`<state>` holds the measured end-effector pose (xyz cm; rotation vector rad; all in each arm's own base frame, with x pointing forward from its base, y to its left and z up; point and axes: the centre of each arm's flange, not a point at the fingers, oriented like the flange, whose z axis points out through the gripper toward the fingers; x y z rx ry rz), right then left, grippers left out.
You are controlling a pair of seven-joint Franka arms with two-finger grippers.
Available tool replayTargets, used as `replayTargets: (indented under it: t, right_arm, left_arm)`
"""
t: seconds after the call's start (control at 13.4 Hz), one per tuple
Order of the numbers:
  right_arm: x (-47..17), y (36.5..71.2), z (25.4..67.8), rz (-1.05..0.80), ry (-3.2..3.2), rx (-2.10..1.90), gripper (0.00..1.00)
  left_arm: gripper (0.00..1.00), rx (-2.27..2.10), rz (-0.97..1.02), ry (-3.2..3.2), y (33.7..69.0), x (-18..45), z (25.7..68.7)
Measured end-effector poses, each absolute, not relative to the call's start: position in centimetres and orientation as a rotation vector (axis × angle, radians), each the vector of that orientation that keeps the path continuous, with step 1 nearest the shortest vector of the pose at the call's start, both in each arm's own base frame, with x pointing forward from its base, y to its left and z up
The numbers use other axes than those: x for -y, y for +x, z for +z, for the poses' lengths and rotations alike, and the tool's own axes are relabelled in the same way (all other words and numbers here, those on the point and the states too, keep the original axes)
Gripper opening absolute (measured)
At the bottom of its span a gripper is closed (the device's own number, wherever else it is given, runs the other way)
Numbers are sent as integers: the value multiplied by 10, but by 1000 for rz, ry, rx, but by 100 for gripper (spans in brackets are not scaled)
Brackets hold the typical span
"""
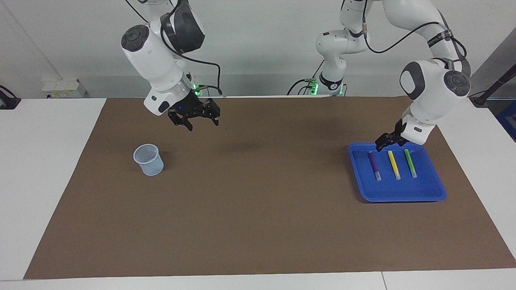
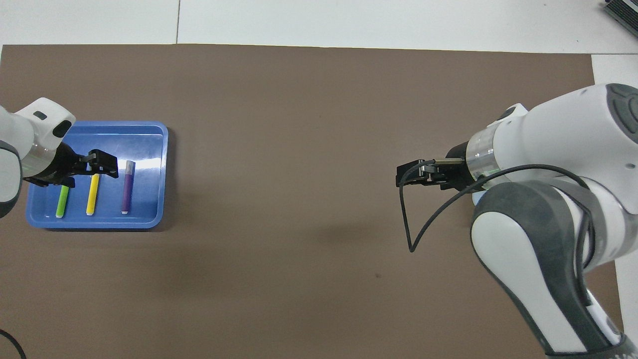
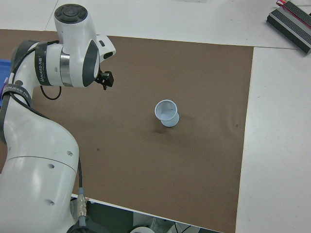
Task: Transfer and insert pens with both arms
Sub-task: 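Lower the left gripper to the purple pen while the right gripper advances, then grasp the purple pen with the left gripper and lift it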
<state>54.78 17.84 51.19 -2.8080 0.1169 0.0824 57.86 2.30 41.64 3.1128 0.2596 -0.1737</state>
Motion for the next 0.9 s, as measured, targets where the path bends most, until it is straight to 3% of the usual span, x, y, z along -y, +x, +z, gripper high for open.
replayTargets:
  t: [0.45,0.9]
  right_arm:
    - [-209,551,512,84,-2682,-338,100]
    - [-255,548,504,71,-2610,-451,100]
  left_arm:
    - [100,-227,-170,3115,595,-23,359]
    - [96,-217,-179,3116,601,-24,328]
